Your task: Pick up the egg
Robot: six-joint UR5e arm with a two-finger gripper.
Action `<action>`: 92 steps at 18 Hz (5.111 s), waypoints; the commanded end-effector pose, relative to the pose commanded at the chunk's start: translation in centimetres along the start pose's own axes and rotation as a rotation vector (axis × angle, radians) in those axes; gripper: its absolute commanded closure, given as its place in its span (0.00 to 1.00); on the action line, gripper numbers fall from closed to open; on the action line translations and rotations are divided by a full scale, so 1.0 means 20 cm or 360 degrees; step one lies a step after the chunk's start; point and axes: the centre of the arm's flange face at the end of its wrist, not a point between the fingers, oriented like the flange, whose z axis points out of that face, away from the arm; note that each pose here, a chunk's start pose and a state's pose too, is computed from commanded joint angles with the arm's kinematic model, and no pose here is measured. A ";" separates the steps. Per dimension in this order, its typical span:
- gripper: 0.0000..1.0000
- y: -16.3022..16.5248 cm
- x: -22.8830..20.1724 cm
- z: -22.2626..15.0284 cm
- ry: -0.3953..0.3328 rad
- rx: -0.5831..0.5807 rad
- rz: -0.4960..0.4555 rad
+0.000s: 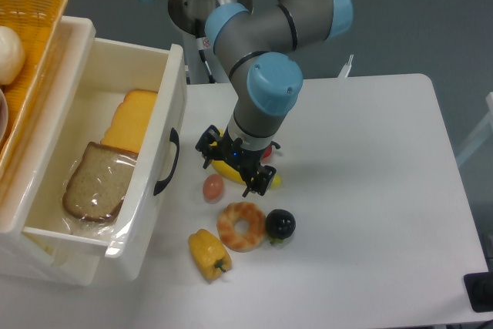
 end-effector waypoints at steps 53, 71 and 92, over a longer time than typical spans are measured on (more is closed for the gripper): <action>0.07 0.07 0.09 0.55 0.0279 -0.0199 0.0281; 0.50 0.05 0.05 0.53 0.0244 -0.0214 0.0281; 0.00 -0.14 -0.05 0.38 0.0142 -0.0078 0.0317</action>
